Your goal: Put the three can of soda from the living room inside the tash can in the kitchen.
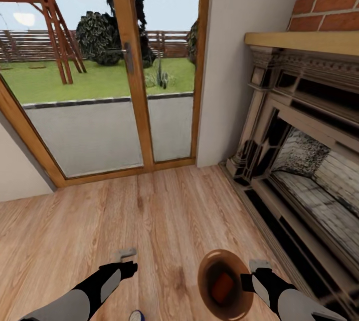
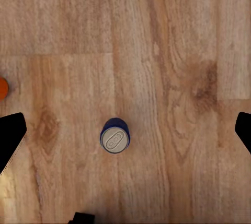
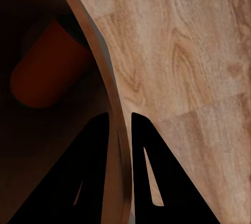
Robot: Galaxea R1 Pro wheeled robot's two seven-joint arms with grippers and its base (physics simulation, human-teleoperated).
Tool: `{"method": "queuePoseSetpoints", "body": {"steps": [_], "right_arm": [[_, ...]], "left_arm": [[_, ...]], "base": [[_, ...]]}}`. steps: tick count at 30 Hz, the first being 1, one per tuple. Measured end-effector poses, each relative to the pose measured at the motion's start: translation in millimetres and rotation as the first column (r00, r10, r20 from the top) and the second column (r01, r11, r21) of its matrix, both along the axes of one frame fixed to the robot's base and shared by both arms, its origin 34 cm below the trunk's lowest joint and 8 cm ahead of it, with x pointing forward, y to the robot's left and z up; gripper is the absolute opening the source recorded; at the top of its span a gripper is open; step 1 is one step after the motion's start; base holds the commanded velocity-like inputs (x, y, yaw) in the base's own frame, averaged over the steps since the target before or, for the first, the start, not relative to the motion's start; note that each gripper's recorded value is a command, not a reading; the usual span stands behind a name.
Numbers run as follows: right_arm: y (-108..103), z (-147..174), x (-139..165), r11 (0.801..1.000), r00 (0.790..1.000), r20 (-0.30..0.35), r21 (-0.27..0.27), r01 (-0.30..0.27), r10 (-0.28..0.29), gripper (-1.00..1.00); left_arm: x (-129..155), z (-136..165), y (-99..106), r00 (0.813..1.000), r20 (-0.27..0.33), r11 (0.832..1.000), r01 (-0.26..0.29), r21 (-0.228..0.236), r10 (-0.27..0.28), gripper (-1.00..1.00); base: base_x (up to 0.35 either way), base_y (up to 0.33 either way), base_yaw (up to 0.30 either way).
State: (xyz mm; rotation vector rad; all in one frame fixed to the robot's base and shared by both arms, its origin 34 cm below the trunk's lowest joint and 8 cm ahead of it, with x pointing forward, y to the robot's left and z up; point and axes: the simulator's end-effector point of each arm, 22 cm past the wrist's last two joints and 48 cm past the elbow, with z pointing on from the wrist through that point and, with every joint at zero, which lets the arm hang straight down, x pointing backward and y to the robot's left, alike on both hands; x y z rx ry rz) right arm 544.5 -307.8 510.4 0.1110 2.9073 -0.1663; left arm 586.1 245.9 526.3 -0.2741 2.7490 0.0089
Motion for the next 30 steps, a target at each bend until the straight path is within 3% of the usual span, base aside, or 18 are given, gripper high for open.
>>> {"method": "queuePoseSetpoints", "body": {"steps": [30], "right_arm": [[0.2, 0.1, 0.2, 1.0, 1.0, 0.0, -0.001, -0.003, 0.003, -1.0]], "left_arm": [[-0.3, -0.2, -9.3, 0.999, 0.01, 0.999, 0.032, 0.005, -0.033, 1.0]], "base": [[0.039, 0.04, 0.0]]}}
